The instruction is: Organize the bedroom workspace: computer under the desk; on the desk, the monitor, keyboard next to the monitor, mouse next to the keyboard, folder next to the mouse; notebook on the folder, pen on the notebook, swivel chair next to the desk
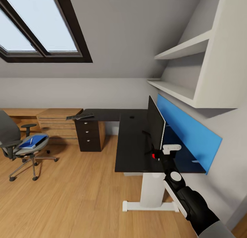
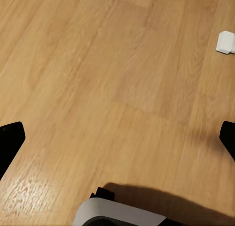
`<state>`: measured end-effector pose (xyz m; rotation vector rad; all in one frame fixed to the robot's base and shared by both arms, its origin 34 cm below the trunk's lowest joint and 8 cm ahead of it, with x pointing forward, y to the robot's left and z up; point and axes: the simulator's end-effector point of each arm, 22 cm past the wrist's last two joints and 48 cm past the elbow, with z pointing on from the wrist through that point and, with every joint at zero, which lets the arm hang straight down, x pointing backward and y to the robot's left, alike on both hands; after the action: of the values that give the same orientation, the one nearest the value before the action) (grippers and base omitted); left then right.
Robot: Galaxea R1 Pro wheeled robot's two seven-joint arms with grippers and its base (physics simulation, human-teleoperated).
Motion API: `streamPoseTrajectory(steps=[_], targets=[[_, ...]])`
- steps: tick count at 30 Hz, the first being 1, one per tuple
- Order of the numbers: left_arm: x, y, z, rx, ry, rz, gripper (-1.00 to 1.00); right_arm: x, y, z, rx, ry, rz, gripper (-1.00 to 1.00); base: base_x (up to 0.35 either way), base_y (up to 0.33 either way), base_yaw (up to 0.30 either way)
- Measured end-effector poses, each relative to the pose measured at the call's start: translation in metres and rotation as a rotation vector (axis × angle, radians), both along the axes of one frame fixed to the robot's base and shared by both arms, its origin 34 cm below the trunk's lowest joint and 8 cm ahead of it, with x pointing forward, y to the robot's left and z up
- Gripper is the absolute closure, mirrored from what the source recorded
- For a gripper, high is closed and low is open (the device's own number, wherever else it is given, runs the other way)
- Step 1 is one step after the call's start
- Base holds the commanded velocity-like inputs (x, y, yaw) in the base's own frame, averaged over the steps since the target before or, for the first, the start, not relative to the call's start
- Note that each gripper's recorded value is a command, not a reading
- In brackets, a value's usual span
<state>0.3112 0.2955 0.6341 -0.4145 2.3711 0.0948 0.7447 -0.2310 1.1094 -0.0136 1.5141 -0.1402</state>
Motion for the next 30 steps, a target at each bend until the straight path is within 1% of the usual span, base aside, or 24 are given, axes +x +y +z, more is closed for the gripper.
streamPoseTrajectory(steps=[5, 13, 19, 30], targets=[[0.0, 0.0001, 0.0002, 0.0, -0.001, 0.0, -1.0, -0.0002, -0.0003, 0.0007, 0.001, -0.005, 0.001, -1.0, 0.223, 0.0, 0.0], [-0.0001, 0.0007, 0.0, 0.0, 0.0, 0.002, -1.0, 0.0002, -0.0005, 0.0003, 0.001, -0.006, 0.002, -1.0, 0.071, 0.0, 0.0], [-0.0001, 0.0008, 0.0001, 0.0, 0.0, 0.003, -1.0, -0.0001, -0.001, 0.0007, 0.001, -0.007, 0.001, -1.0, 0.178, -0.018, 0.0], [0.0001, 0.001, 0.0, 0.001, 0.0, 0.004, -1.0, 0.0002, -0.0009, 0.0004, 0.0, -0.007, 0.001, -1.0, 0.034, -0.007, 0.0]])
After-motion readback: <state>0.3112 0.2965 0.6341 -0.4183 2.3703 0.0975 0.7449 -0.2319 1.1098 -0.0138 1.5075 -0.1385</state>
